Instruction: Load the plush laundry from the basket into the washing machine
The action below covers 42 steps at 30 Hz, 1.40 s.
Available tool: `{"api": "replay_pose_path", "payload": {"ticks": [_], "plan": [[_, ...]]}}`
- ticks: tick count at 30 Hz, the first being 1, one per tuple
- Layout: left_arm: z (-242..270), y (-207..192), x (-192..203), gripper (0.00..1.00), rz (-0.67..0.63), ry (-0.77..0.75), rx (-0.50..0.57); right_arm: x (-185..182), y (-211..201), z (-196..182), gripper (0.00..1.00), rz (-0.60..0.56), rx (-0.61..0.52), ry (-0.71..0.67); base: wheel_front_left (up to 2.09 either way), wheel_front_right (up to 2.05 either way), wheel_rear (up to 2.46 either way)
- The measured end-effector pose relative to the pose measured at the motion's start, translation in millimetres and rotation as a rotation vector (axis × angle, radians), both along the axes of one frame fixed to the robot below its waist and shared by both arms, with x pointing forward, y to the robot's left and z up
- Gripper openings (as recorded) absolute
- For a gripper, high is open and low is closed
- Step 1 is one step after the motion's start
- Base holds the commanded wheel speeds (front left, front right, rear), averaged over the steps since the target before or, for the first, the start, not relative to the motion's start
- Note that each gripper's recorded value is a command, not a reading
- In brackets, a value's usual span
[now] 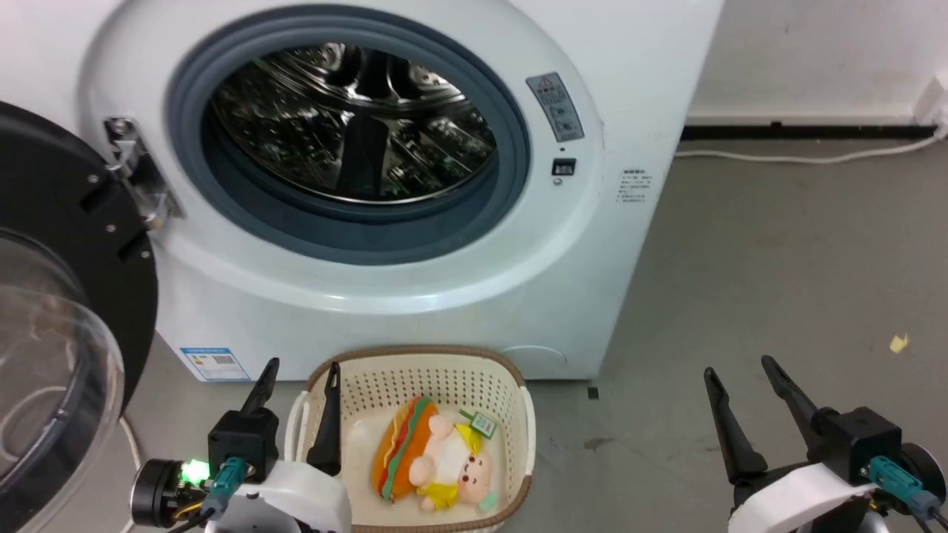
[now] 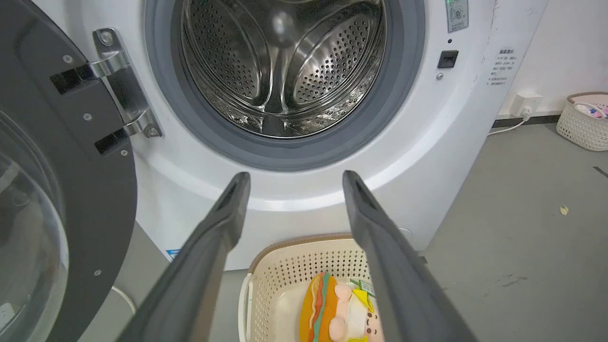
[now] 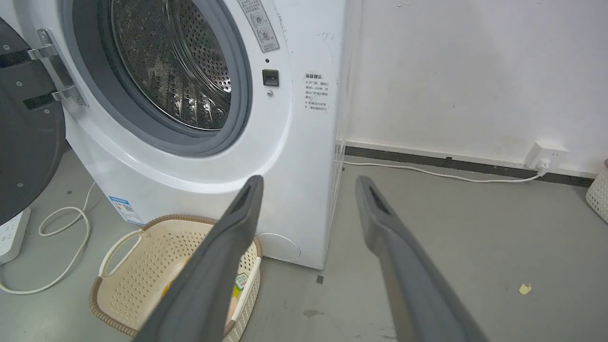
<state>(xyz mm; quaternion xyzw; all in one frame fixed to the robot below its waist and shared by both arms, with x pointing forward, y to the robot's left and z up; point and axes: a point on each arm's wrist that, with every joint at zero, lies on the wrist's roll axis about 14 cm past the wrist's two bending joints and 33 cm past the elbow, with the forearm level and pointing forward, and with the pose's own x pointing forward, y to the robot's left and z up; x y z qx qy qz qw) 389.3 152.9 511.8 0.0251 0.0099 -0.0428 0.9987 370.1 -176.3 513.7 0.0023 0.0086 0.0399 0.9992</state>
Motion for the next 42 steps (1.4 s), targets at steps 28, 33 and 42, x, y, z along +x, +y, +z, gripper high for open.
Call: {"api": "replay_pose_path", "payload": {"ticks": [28, 33, 42], "plan": [[-128, -43, 57, 1.0, -0.213, 0.364, 0.075, 14, -32, -43, 1.0, -0.113, 0.108, 0.089, 0.0, 0.0, 0.0], [-154, -52, 64, 1.0, -0.246, 0.442, 0.079, 15, -39, -52, 1.0, -0.139, 0.123, 0.111, 0.0, 0.0, 0.0], [-207, -50, 73, 1.0, -0.275, 0.6, 0.11, 13, -48, -67, 1.0, -0.182, 0.156, 0.146, 0.0, 0.0, 0.0]]}}
